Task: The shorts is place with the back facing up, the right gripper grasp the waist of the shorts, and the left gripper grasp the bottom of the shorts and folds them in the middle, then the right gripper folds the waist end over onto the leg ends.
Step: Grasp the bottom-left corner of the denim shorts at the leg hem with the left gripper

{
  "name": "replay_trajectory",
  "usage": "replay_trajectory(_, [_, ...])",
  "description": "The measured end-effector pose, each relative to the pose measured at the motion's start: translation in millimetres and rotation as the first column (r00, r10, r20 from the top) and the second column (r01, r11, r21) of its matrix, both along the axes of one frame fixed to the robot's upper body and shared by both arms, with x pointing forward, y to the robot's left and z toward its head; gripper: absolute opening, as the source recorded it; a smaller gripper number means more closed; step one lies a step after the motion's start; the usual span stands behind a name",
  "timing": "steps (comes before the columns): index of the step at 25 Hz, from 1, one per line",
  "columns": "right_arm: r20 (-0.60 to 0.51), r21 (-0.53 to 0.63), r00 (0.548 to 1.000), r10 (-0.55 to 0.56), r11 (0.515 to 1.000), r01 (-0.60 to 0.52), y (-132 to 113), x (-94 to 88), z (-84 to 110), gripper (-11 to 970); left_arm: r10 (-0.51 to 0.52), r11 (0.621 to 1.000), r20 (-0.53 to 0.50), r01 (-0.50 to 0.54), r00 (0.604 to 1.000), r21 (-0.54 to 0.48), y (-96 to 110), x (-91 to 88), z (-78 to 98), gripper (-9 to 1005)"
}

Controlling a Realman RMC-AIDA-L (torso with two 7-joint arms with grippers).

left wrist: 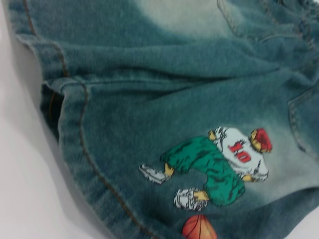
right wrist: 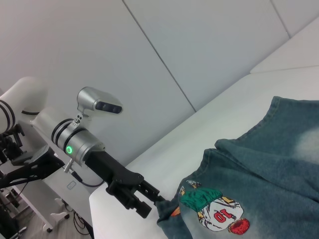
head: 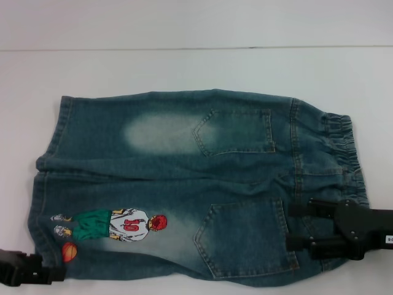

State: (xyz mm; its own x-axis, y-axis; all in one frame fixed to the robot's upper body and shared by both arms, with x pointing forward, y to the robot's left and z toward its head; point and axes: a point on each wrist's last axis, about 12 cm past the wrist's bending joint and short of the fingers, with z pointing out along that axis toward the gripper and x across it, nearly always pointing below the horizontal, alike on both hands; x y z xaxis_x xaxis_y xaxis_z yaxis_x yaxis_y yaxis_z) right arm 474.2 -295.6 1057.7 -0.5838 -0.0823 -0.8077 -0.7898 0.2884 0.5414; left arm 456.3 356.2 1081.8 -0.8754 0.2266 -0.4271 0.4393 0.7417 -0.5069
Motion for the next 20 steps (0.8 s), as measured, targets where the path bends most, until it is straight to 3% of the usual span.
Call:
replay_trajectory(6, [-0.001,-0.001,1.000,-0.001,1.000,0.001,0,0.1,-0.1,944,-0.007,0.999,0.005,0.006,1.000,0.037,-1,3.4,0.4,769])
replay_trajectory(12, [-0.003,0.001,1.000,-0.001,1.000,0.001,1,0.0,-0.3,943,-0.012,0.999,0.054,0.011,0.998,0.031,-3,3.0,10.4,765])
replay_trajectory(20, [0.001,-0.001,1.000,0.000,1.000,0.000,1,0.9,0.4,943,-0.012,0.998,0.057,0.009,0.998,0.055,-6,4.4,7.4,761])
